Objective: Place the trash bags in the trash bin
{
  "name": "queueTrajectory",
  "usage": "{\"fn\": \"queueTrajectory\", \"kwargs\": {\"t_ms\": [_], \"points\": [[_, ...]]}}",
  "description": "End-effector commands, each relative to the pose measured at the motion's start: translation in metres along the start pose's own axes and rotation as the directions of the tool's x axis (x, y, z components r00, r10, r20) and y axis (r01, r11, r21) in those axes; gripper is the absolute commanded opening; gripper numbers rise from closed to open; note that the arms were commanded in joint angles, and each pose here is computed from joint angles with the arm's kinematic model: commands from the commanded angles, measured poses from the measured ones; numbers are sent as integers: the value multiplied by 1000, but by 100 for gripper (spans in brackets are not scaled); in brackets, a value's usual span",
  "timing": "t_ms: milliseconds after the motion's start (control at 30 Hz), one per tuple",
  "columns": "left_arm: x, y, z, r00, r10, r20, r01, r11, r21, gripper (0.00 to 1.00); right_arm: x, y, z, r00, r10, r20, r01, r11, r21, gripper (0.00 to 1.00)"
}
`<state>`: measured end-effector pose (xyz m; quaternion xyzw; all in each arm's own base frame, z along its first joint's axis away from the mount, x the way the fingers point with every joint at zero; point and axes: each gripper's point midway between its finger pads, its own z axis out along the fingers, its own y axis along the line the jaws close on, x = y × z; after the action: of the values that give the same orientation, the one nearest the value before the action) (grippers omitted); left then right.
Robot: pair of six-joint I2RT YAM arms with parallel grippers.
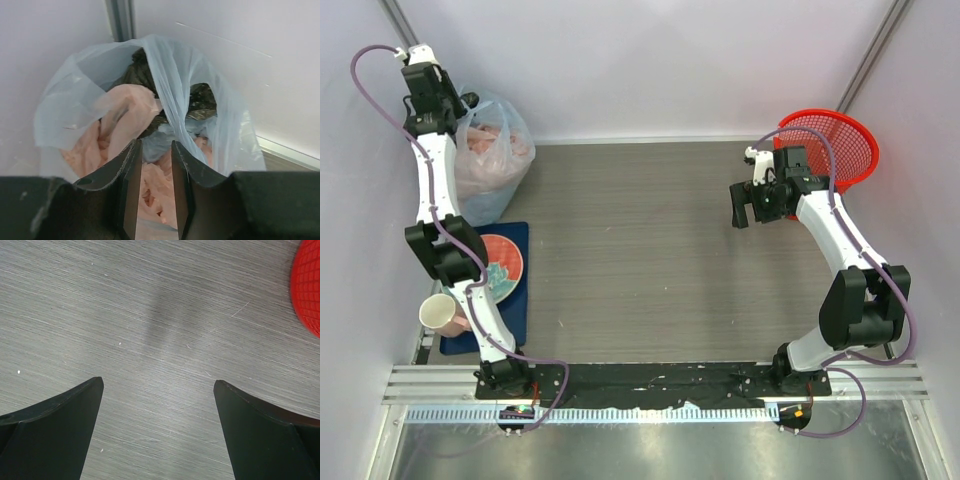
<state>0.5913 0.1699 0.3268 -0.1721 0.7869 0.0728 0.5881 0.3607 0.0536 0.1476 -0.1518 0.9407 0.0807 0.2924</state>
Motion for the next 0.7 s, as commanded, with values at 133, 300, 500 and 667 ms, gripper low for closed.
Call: {"fn": "queueTrajectory", "kwargs": {"t_ms": [133,300,500,667], "points": [[-30,33,-10,994,53,99,-39,989,-139,37,-8,-1,-6,999,-23,25,23,1000,15,100],[-32,34,1,987,96,126,-78,987,-143,44,-7,1,-2,1000,-15,16,15,1000,2,99],[-31,36,12,980,139,144,-116,980,-161,45,-6,1,-1,1000,-10,15,10,1000,1,100],[-32,31,20,972,177,155,-152,975,-163,50,-4,0,0,1000,-10,8,10,1000,5,100]]}}
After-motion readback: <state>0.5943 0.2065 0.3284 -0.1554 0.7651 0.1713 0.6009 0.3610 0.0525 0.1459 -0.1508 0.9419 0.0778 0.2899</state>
